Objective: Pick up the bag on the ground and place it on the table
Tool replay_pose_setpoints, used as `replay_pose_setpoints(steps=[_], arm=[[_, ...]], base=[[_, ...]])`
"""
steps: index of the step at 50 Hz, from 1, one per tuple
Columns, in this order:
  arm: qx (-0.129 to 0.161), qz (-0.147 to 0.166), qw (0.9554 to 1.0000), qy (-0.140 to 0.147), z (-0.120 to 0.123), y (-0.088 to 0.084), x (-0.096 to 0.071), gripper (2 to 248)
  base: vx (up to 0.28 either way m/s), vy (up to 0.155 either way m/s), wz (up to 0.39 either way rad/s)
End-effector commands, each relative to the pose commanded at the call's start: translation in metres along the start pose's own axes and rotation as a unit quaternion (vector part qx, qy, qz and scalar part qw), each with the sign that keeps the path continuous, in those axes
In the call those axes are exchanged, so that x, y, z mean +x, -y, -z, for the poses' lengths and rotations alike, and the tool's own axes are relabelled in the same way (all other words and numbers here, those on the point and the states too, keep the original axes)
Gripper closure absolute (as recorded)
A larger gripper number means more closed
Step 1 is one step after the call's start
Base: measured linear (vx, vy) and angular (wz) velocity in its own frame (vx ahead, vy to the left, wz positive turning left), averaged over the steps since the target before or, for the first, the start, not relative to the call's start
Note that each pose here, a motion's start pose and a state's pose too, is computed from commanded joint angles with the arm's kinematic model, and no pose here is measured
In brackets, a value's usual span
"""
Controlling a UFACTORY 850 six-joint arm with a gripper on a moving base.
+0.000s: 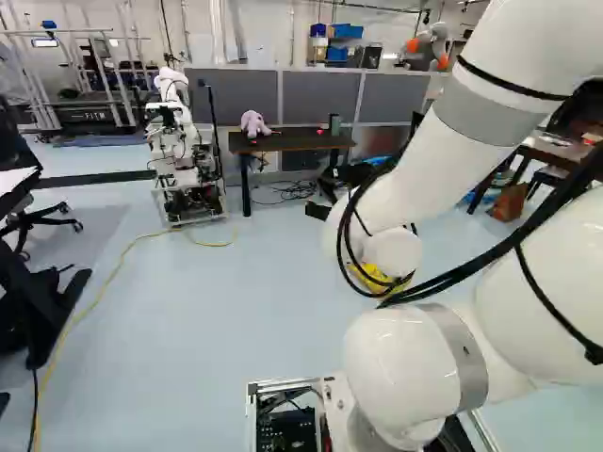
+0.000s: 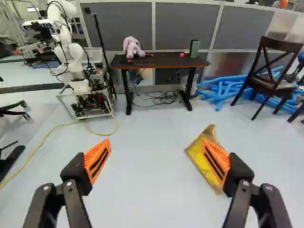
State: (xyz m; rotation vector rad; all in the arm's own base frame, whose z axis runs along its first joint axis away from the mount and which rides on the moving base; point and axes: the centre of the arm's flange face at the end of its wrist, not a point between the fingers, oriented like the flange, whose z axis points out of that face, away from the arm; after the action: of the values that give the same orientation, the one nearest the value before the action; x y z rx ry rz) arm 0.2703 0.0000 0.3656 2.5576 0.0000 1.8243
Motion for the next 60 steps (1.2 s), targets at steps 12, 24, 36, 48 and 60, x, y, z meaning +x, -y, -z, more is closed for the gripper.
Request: replay_pose_setpoints(steps=[12, 24, 36, 48, 60], arm=[[0.0, 0.0, 1.0, 0.0, 0.0, 0.0, 0.0, 3], [0.0, 0.0, 1.0, 0.0, 0.0, 0.0, 0.0, 3], [0.0, 0.0, 1.0, 0.0, 0.0, 0.0, 0.0, 3], [0.0, 0.0, 1.0, 0.0, 0.0, 0.0, 0.0, 3], [0.0, 0.0, 1.0, 0.0, 0.0, 0.0, 0.0, 3]], base=[[0.0, 0.0, 0.0], [0.0, 0.0, 0.0], [0.053, -0.024, -0.124], [0.06, -0.036, -0.174], [0.087, -0.04, -0.198]])
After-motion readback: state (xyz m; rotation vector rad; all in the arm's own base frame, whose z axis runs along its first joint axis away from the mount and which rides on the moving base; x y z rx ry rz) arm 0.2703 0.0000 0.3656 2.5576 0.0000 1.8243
